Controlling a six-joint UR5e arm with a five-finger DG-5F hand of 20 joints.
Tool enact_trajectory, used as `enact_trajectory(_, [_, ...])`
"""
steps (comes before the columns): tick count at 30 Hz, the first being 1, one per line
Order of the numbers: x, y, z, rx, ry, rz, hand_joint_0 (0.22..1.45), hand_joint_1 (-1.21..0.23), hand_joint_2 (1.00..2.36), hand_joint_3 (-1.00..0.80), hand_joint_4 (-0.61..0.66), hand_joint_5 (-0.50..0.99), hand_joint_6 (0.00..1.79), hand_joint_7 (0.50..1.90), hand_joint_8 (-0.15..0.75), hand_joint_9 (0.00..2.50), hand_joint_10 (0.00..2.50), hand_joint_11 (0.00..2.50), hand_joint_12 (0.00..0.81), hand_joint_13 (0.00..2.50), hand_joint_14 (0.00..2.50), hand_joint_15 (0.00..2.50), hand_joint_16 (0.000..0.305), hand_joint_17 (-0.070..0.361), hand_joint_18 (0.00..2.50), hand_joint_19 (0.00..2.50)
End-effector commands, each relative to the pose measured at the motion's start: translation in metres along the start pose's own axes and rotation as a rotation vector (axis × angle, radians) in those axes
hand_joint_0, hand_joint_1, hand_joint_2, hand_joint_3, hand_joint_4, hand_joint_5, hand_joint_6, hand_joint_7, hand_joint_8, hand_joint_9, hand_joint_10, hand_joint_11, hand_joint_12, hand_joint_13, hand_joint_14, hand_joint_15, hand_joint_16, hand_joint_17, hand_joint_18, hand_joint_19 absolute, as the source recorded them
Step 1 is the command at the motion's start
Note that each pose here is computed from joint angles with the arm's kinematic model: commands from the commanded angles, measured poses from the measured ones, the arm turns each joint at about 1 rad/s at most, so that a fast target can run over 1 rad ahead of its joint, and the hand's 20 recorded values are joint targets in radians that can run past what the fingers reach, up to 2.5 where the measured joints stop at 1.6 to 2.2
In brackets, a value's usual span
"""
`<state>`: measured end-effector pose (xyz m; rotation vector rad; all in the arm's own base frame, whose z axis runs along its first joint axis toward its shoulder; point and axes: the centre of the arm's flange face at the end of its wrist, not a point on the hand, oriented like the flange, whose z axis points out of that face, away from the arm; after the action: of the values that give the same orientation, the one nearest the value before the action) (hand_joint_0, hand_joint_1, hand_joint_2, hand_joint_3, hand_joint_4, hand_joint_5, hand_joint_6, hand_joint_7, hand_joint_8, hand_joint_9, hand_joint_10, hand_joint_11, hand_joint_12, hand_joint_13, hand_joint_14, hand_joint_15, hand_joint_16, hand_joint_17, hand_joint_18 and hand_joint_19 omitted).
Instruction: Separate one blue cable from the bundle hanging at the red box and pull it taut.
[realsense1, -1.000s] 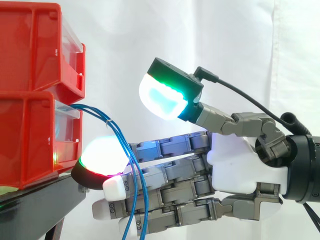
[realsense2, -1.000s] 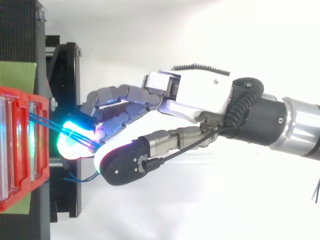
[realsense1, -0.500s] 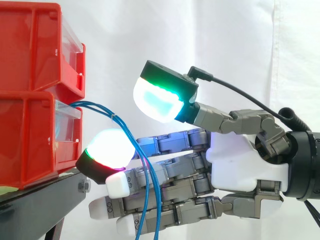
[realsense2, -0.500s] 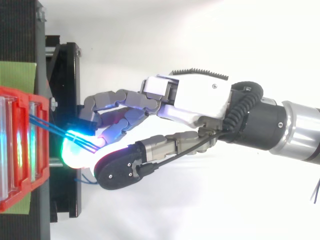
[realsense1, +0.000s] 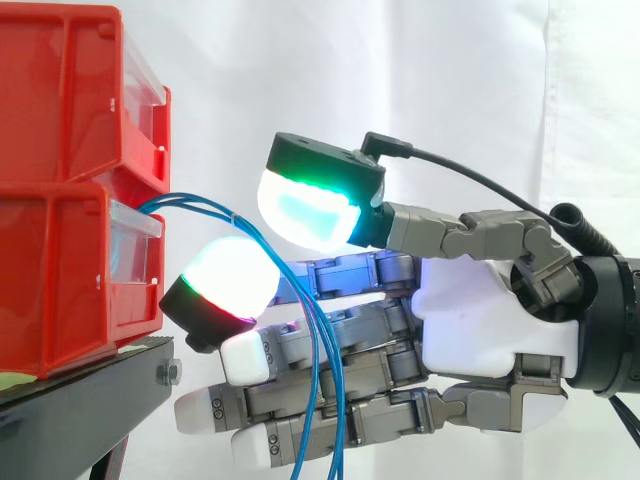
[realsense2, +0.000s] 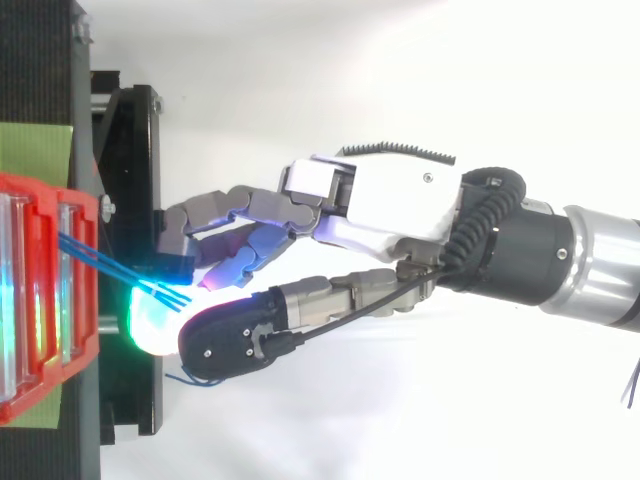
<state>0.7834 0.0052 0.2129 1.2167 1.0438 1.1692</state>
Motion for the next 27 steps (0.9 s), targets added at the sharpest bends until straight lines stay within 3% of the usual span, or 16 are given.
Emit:
enact_trajectory(1, [-0.001, 0.0, -0.001, 0.01, -0.001, 0.006, 0.63, -0.59, 1.02, -0.26, 0.2, -0.15, 0.73, 1.05, 0.314, 0.85, 0.01, 0.43, 0.265, 0.52, 0.0, 0.09, 0.033, 0.074, 0.47, 0.2])
enact_trajectory(8, [-0.002, 0.011, -0.008, 0.055, 0.004, -0.001, 0.63, -0.7, 1.01, -0.34, 0.19, -0.19, 0.81, 0.95, 0.318, 0.84, 0.02, 0.5, 0.269, 0.52, 0.0, 0.09, 0.033, 0.074, 0.48, 0.2])
enact_trajectory(15, [-0.006, 0.025, -0.015, 0.1, 0.021, -0.021, 0.6, -0.55, 1.01, -0.43, 0.18, -0.18, 0.83, 0.95, 0.323, 0.9, 0.02, 0.51, 0.267, 0.53, 0.0, 0.1, 0.033, 0.074, 0.48, 0.22])
enact_trajectory(21, [-0.008, 0.032, -0.016, 0.104, 0.021, -0.023, 0.62, -0.46, 1.01, -0.39, 0.16, -0.17, 0.83, 0.98, 0.33, 0.92, 0.02, 0.51, 0.267, 0.55, 0.01, 0.11, 0.033, 0.074, 0.49, 0.22])
enact_trajectory(27, [-0.01, 0.043, -0.018, 0.103, 0.019, -0.03, 0.61, -0.54, 1.02, -0.25, 0.16, -0.18, 0.86, 1.02, 0.332, 0.91, 0.02, 0.51, 0.271, 0.55, 0.0, 0.11, 0.033, 0.075, 0.49, 0.22])
